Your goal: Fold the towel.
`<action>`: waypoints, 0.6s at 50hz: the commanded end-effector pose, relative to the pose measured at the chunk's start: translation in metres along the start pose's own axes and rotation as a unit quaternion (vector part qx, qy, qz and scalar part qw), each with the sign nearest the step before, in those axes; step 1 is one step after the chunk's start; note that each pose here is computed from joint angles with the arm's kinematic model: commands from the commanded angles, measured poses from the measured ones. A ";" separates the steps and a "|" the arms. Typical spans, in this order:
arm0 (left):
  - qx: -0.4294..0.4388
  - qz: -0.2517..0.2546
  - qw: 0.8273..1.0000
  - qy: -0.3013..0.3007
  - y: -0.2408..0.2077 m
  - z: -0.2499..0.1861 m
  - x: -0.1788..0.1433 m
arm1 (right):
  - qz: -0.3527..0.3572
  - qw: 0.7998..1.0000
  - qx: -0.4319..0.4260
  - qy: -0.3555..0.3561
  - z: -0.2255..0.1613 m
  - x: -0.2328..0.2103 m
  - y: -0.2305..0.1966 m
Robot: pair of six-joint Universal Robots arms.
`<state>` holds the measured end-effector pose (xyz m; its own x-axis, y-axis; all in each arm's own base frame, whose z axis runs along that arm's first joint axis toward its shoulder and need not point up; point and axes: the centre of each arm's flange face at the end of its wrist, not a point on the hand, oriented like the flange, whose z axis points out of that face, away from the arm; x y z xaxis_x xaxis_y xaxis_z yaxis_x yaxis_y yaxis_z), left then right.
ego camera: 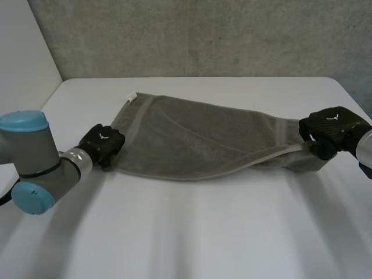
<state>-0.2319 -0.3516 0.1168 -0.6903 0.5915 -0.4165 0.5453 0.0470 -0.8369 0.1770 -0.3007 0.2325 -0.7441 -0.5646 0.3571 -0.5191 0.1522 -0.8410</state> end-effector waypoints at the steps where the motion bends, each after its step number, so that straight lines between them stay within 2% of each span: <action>1: -0.003 -0.006 1.000 0.003 0.001 0.001 0.000 | 0.000 1.000 0.000 -0.001 0.000 0.000 0.000; 30: -0.026 -0.015 0.999 0.022 0.000 -0.004 0.004 | 0.000 1.000 -0.001 -0.001 0.002 -0.001 0.002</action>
<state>-0.2330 -0.3475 0.1153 -0.6869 0.6179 -0.3826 0.5475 0.0937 -0.8315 0.1771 -0.3013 0.2312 -0.7441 -0.5632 0.3592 -0.5192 0.1492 -0.8415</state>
